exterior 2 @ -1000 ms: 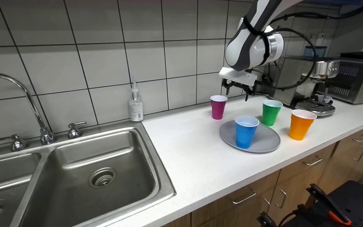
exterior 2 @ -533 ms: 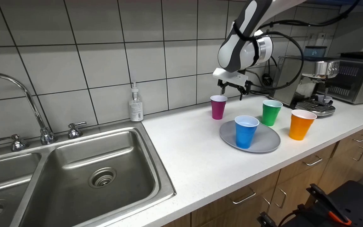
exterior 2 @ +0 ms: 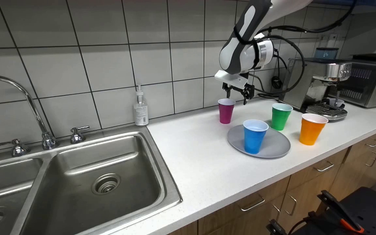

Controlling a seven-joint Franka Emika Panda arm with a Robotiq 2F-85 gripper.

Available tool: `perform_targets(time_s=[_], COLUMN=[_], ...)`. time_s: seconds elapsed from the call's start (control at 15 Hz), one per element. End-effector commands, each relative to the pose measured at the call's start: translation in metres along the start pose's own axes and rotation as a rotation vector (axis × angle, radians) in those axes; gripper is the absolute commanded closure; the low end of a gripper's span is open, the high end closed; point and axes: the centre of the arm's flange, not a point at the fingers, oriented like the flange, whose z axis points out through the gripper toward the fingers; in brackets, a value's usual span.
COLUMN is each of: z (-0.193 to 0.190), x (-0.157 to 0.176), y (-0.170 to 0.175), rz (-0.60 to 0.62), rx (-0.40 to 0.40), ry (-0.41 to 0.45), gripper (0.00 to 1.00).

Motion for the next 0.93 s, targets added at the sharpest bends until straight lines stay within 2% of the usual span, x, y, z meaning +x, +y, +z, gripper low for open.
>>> perform_targets(time_s=[0.0, 0.87], z=[0.007, 0.038], x=[0.01, 0.028], y=[-0.016, -0.029], rz=[0.076, 0.134], rx=[-0.027, -0.08], ry=[-0.024, -0.078], gripper=[0.0, 0.0])
